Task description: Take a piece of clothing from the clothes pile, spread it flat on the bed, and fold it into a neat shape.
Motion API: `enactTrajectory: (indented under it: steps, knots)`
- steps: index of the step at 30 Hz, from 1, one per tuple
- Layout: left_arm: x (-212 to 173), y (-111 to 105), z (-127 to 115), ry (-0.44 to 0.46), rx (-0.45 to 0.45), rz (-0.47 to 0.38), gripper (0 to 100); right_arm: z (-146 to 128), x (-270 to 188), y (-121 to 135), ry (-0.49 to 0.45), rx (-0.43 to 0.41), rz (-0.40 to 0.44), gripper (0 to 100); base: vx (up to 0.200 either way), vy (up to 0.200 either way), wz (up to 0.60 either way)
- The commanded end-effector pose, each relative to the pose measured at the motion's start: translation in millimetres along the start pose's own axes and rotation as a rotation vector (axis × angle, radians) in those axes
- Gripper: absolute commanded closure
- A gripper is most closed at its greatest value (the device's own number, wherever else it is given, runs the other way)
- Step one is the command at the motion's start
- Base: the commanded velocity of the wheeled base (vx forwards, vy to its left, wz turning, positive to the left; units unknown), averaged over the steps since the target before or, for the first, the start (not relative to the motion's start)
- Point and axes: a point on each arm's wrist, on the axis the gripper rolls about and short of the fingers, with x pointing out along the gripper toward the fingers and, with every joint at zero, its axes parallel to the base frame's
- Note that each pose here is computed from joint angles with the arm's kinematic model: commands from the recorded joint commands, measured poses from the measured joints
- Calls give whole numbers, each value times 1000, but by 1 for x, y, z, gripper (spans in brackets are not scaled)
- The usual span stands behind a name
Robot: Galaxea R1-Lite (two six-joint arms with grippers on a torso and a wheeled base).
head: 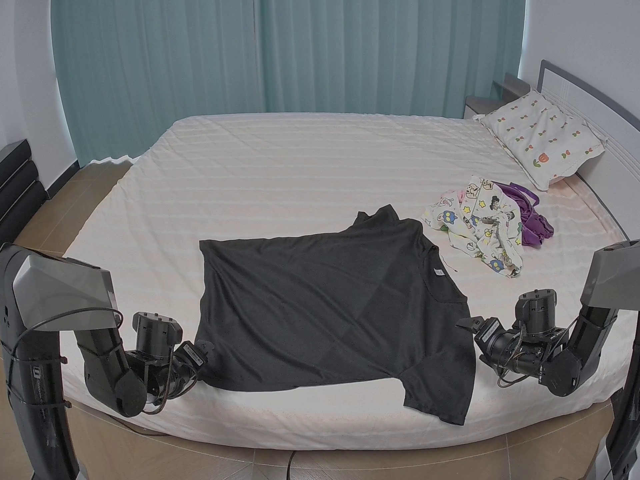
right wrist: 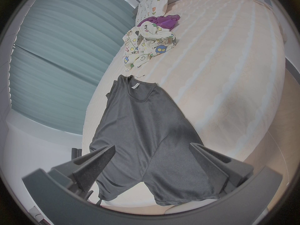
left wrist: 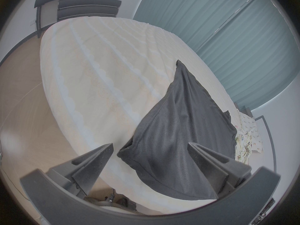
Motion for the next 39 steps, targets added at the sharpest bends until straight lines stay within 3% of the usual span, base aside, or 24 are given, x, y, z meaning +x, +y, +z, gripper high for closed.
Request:
enactTrajectory:
  steps: [1,5,6,13,19,24,36,37,39]
  knots:
    - [11,0,-9,12,18,18,0,-2,1,0,8,-5,-3,0,0,0,0]
    - [13,-2,-14,18,33,22,0,-3,2,0,9,-12,-4,0,0,0,0]
    - [14,-2,-17,21,45,28,100,-4,1,-2,12,-16,-13,0,0,0,0]
    - [18,4,-23,-36,67,100,100,-16,1,-16,59,-111,-79,0,0,0,0]
    - [9,18,-21,-39,37,153,100,-31,-7,-37,151,-260,-166,0,0,0,0]
    - [8,23,-12,-68,-7,134,100,-43,-15,-44,229,-328,-210,0,0,0,0]
    - [7,24,-4,-60,-35,103,100,-71,-20,-49,338,-412,-219,0,0,0,0]
    - [7,24,-4,-61,-35,102,100,-82,-23,-50,369,-457,-223,0,0,0,0]
    - [7,24,-4,-61,-35,100,100,-85,-21,-51,367,-465,-213,0,0,0,0]
